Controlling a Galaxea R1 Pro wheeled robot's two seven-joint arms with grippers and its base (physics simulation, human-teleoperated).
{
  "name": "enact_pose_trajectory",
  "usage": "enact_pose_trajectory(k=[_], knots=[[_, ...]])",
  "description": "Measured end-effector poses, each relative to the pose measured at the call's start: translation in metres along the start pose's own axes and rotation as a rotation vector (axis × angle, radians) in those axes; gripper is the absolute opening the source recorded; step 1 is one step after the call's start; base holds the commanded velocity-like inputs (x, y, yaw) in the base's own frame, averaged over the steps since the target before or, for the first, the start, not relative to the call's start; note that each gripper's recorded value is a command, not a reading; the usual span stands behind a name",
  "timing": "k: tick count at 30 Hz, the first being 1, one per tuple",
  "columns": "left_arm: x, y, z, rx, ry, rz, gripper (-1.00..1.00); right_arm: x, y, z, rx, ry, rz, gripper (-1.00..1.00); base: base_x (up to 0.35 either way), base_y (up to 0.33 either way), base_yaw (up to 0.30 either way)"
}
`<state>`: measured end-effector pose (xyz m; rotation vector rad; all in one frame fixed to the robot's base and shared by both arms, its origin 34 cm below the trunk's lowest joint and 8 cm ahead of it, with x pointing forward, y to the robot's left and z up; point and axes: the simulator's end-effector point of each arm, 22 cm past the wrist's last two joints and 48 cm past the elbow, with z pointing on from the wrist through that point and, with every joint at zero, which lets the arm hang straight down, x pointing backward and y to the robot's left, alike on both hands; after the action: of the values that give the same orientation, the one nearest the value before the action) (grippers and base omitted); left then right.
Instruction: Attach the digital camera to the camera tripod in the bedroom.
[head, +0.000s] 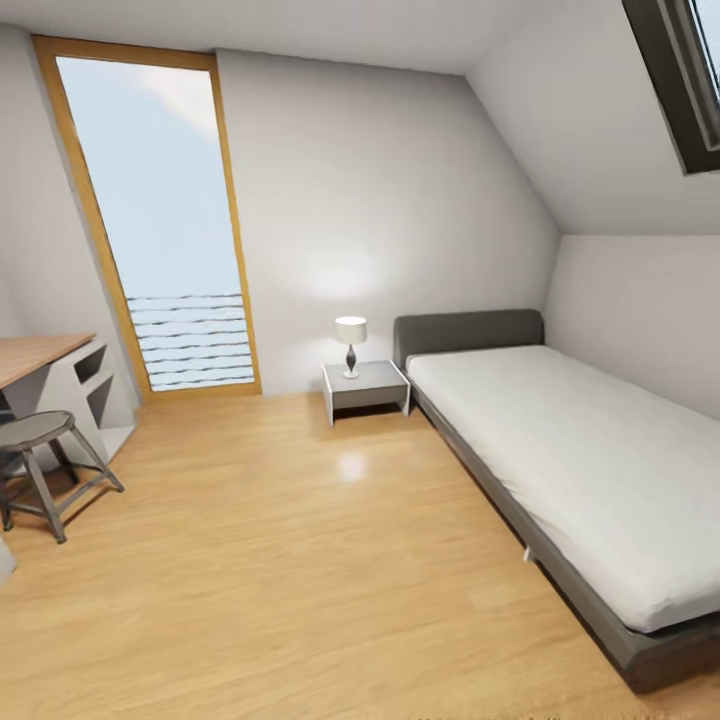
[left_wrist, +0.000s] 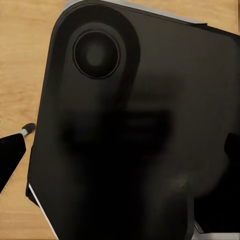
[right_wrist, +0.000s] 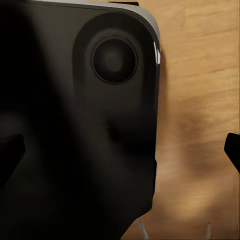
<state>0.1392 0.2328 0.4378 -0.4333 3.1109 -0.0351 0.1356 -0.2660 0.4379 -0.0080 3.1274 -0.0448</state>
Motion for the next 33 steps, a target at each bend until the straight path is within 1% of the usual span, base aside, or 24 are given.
enact_pose_trajectory(k=[19, 24, 33], knots=[[-0.0006, -0.0004, 0.0000, 0.001, -0.001, 0.002, 1.00, 0.0000, -0.0002, 0.0000, 0.000, 0.000, 0.000, 1.00, 0.000, 0.000, -0.235], [-0.0006, -0.0003, 0.0000, 0.001, -0.001, 0.001, 1.00, 0.0001, -0.0002, 0.0000, 0.000, 0.001, -0.001, 1.00, 0.000, 0.000, -0.084], [-0.0006, -0.0003, 0.0000, 0.001, -0.001, 0.001, 1.00, 0.0004, -0.0001, 0.0000, -0.001, 0.002, -0.005, 1.00, 0.000, 0.000, -0.020]])
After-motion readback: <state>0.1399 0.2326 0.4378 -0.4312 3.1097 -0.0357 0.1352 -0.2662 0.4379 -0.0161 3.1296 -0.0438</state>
